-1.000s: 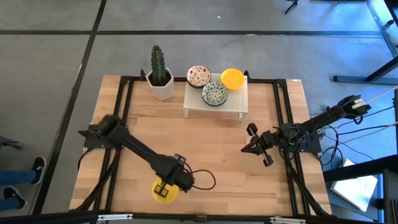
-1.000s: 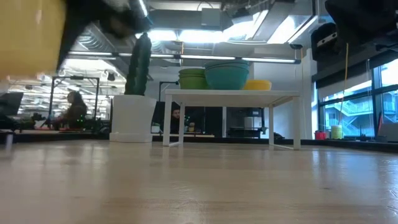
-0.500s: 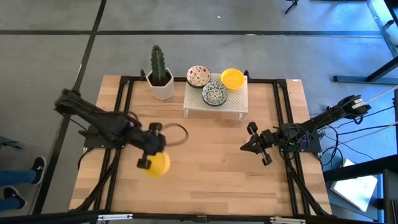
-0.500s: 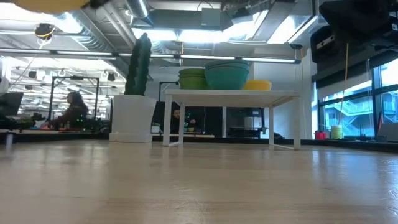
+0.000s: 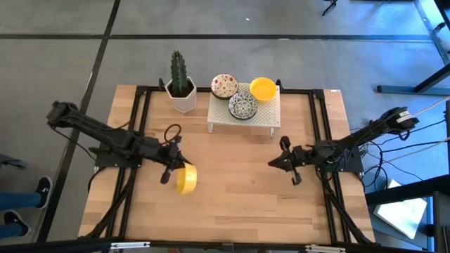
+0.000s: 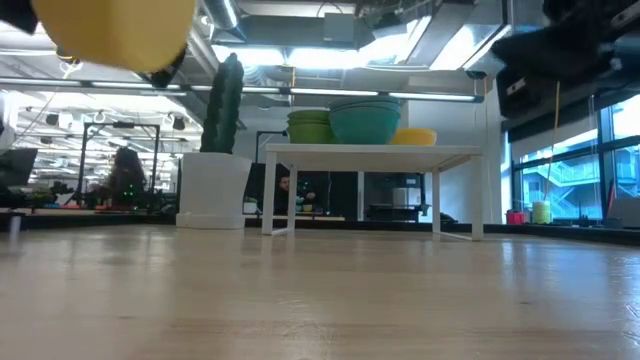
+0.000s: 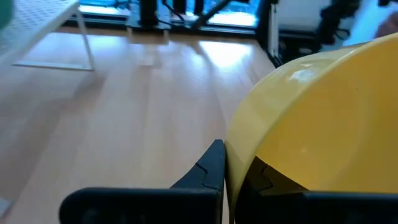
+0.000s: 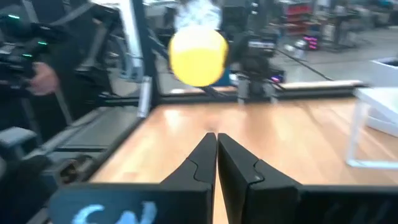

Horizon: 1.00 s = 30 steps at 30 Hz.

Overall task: Pick & Place Mini bowls
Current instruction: Stack the yellow bowl on the yellow bowls on the shelf

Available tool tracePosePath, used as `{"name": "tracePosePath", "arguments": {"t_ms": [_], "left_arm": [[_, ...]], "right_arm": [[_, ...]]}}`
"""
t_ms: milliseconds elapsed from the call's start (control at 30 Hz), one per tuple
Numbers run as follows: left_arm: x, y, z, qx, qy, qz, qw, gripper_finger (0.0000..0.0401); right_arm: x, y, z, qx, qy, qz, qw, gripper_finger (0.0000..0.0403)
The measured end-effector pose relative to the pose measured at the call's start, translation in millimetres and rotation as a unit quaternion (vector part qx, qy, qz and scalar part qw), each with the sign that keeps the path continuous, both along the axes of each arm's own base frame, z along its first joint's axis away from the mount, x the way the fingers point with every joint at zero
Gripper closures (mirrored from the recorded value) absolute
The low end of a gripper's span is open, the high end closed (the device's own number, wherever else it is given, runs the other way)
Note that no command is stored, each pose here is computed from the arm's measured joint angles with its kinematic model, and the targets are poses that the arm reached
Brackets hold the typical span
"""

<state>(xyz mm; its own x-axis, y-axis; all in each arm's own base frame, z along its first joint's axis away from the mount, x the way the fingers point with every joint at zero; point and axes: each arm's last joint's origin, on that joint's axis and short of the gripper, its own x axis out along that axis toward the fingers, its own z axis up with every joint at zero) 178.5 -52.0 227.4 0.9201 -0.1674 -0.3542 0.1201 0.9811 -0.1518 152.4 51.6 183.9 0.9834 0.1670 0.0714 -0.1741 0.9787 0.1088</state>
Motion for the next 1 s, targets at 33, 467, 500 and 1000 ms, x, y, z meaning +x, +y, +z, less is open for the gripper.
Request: {"name": "tracePosePath", "arguments": {"t_ms": [33, 467, 500, 1000], "left_arm": [[0.4, 2.7, -3.3, -0.002, -0.005, 0.007, 1.0, 0.0398], [3.5, 31.9, -16.1, -0.014, -0.004, 0.144, 0.989, 0.0398], [3.7, 33.5, -15.8, -0.011, -0.005, 0.151, 0.989, 0.0398], [49.5, 73.3, 100.4, 0.023, 0.03, 0.241, 0.97, 0.0398]], "right_arm": [[0.7, -0.2, -1.3, -0.003, 0.004, -0.009, 1.0, 0.0386], [5.5, 1.6, -6.4, 0.005, 0.015, -0.008, 1.0, 0.0386], [5.5, 1.6, -5.5, -0.003, 0.009, -0.008, 1.0, 0.0386], [5.7, 0.8, -5.0, -0.161, -0.019, -0.021, 0.987, 0.0386]]}}
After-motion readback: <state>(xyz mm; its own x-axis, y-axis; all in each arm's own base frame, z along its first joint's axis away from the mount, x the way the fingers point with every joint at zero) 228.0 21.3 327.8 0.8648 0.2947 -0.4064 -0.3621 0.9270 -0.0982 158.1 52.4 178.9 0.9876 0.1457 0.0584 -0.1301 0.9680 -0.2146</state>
